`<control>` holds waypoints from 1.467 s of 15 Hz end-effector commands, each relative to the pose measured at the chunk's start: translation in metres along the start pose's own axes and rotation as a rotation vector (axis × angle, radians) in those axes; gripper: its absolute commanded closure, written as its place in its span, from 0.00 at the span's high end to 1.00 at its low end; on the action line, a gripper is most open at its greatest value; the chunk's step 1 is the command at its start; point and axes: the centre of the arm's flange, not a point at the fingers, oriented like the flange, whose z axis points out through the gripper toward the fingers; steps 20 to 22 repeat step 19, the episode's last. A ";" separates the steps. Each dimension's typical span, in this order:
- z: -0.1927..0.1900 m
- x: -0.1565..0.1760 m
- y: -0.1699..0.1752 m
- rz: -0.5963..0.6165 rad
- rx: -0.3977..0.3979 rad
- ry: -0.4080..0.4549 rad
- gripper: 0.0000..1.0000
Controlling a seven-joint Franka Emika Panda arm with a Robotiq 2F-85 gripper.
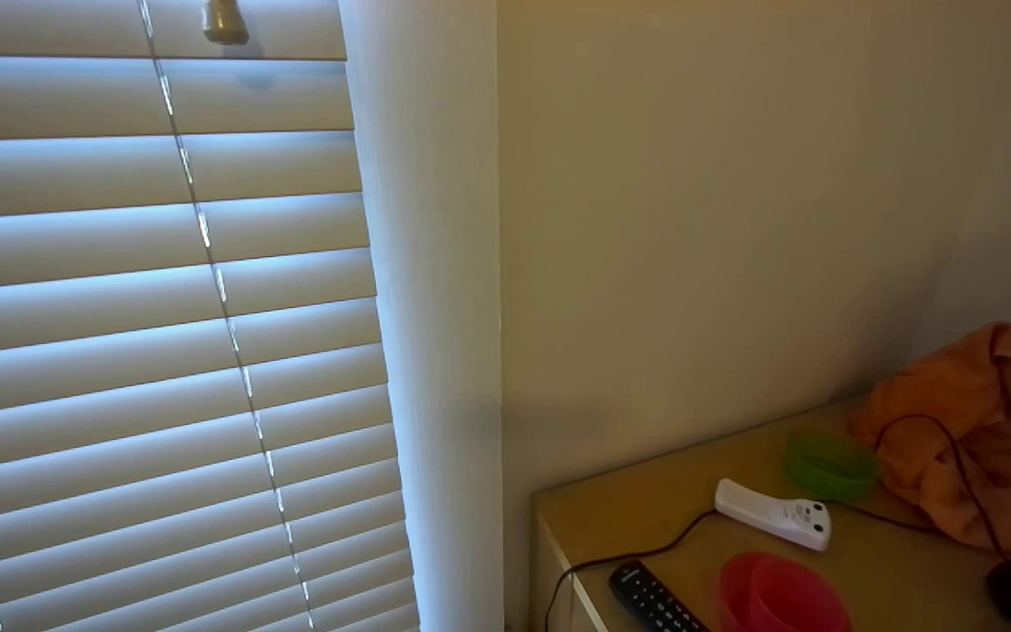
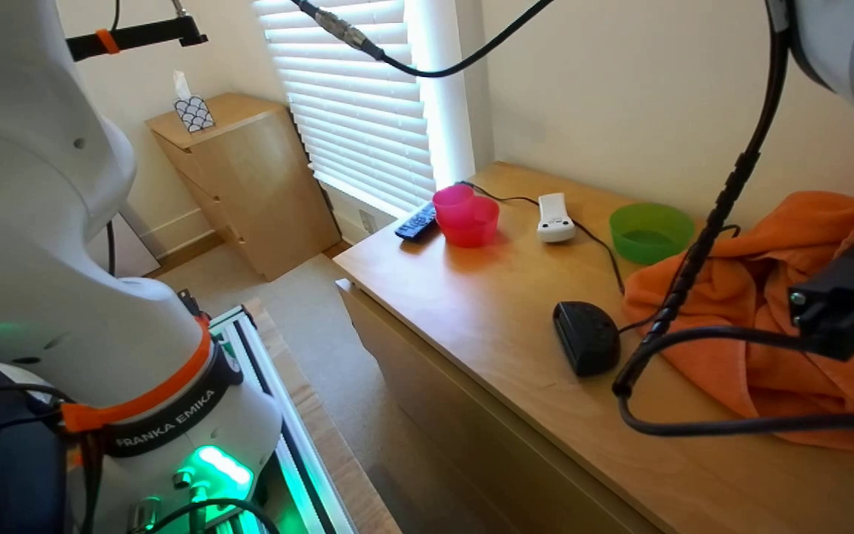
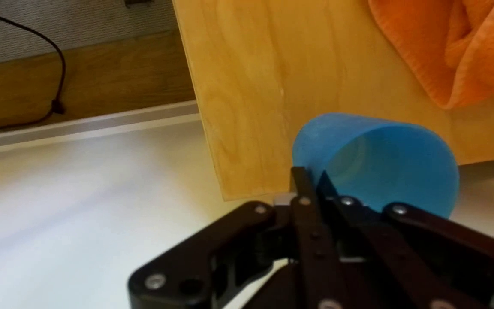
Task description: Move the blue cup to the right
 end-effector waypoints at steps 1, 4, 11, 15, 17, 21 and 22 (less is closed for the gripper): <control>0.006 0.001 0.008 -0.006 -0.027 -0.044 0.01; 0.012 -0.004 0.007 -0.017 -0.058 -0.066 0.01; 0.006 -0.005 0.008 -0.027 -0.055 -0.070 0.68; -0.048 0.002 0.009 -0.040 0.031 -0.007 0.98; -0.079 0.002 0.003 -0.077 0.106 0.033 1.00; -0.066 0.007 -0.004 -0.054 0.078 0.023 1.00; -0.066 0.007 -0.004 -0.054 0.078 0.023 1.00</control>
